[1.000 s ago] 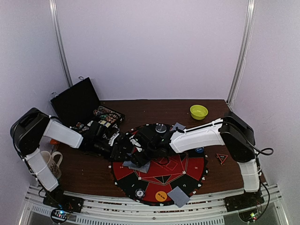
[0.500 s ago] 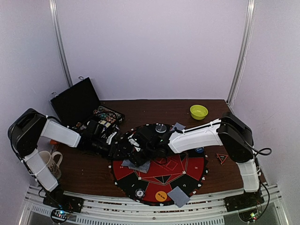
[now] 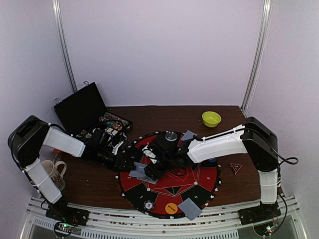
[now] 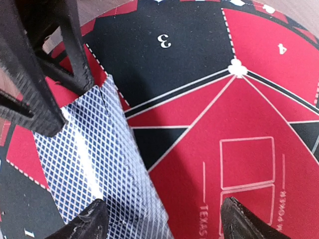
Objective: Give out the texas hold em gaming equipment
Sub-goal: Pick up the poker card from the face-down deck piles.
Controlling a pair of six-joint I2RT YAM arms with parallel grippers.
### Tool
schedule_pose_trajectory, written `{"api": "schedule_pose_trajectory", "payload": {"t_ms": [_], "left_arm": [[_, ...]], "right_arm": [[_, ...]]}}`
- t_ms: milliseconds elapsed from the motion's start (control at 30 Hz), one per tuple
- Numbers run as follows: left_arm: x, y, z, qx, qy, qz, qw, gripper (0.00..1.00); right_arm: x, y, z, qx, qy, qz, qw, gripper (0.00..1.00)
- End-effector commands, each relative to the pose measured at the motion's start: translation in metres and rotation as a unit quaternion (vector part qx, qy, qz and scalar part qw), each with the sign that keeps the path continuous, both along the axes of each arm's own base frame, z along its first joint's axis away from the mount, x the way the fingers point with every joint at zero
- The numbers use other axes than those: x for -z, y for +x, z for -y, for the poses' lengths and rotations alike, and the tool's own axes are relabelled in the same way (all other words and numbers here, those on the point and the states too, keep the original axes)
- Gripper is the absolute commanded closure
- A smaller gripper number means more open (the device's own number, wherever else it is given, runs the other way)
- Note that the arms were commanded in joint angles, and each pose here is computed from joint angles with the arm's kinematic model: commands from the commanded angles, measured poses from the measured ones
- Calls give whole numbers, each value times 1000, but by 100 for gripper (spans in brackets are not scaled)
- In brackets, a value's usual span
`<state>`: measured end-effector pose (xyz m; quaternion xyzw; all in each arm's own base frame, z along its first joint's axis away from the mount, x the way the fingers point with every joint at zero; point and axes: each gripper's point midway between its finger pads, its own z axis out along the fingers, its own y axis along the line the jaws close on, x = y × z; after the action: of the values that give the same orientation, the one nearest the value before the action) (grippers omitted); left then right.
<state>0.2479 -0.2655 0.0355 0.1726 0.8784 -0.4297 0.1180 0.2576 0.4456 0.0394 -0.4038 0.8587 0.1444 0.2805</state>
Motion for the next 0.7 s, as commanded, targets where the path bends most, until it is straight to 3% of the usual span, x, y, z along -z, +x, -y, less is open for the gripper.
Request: {"api": "schedule_pose_trajectory", "payload": {"t_ms": [0,167,300,467,633,667], "left_arm": [[10,-9,-7,-1,7,-14,1000,49],[11,-11,-6,-3,0,-19,1000,54],[6,-8,-7,-6,5,-12,1000,65],[5,-9,-14,-8,31,-4,999,68],[1,-12,-12,0,18,-2,1000,100],[-1,-13,-10,4,11,-2,1000,100]], "right_arm": [[20,4,-4,7,-15,-16,1000,21],[20,1,-16,2,6,-29,1000,21],[22,0,-12,6,2,-30,1000,22],[26,-2,-5,8,-7,-30,999,22],[14,-3,-8,-4,3,-30,1000,23],[6,-4,-10,-12,14,-30,999,23]]}}
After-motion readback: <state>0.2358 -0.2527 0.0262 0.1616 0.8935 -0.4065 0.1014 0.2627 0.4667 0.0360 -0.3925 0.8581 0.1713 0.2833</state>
